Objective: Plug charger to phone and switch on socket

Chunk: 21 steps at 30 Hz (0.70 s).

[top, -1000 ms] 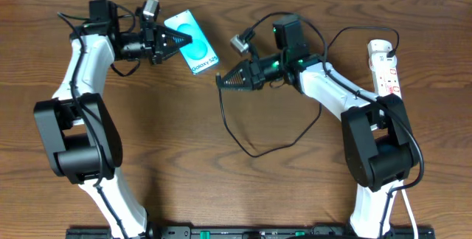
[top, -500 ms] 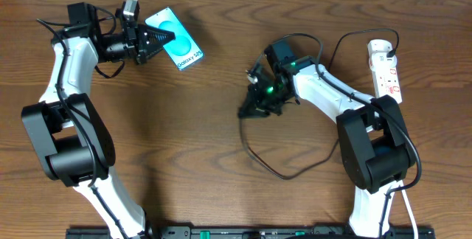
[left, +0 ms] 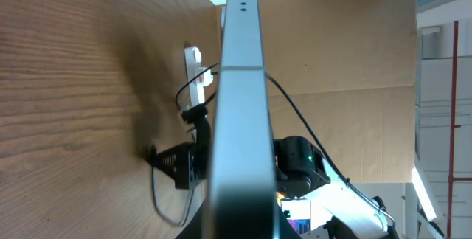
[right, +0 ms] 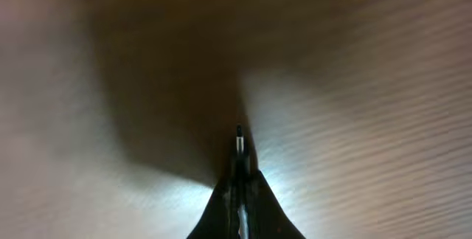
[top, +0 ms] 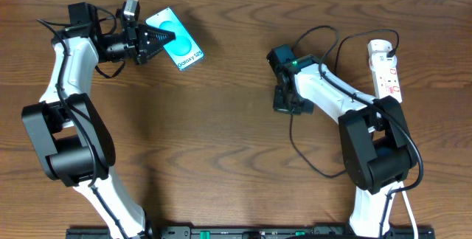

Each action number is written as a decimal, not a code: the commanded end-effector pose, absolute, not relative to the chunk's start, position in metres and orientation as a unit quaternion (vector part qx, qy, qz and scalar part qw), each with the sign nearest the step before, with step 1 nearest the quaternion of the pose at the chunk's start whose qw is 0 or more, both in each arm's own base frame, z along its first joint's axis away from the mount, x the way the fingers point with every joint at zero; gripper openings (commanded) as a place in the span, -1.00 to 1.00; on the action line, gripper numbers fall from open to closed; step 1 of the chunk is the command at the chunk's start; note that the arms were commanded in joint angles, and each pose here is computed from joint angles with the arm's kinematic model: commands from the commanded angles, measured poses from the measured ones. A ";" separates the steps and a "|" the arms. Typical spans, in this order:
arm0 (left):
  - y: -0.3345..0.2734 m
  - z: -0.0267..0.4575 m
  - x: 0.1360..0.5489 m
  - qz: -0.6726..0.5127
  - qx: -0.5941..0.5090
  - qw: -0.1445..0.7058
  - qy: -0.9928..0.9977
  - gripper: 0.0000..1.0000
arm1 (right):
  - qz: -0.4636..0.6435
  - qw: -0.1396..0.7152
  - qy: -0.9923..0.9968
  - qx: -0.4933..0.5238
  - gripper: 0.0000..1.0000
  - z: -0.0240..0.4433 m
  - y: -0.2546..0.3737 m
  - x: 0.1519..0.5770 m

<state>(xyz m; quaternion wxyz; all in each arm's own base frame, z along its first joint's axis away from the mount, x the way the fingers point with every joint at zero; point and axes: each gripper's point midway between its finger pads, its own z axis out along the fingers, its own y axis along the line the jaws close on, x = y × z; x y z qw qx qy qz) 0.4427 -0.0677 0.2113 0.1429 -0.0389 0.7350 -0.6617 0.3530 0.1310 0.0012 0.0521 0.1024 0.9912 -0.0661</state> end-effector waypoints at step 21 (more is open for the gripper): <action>-0.068 0.223 0.443 -0.673 -0.029 0.148 0.724 -0.85 | -0.073 0.127 0.984 0.100 -0.74 -0.042 0.120 0.363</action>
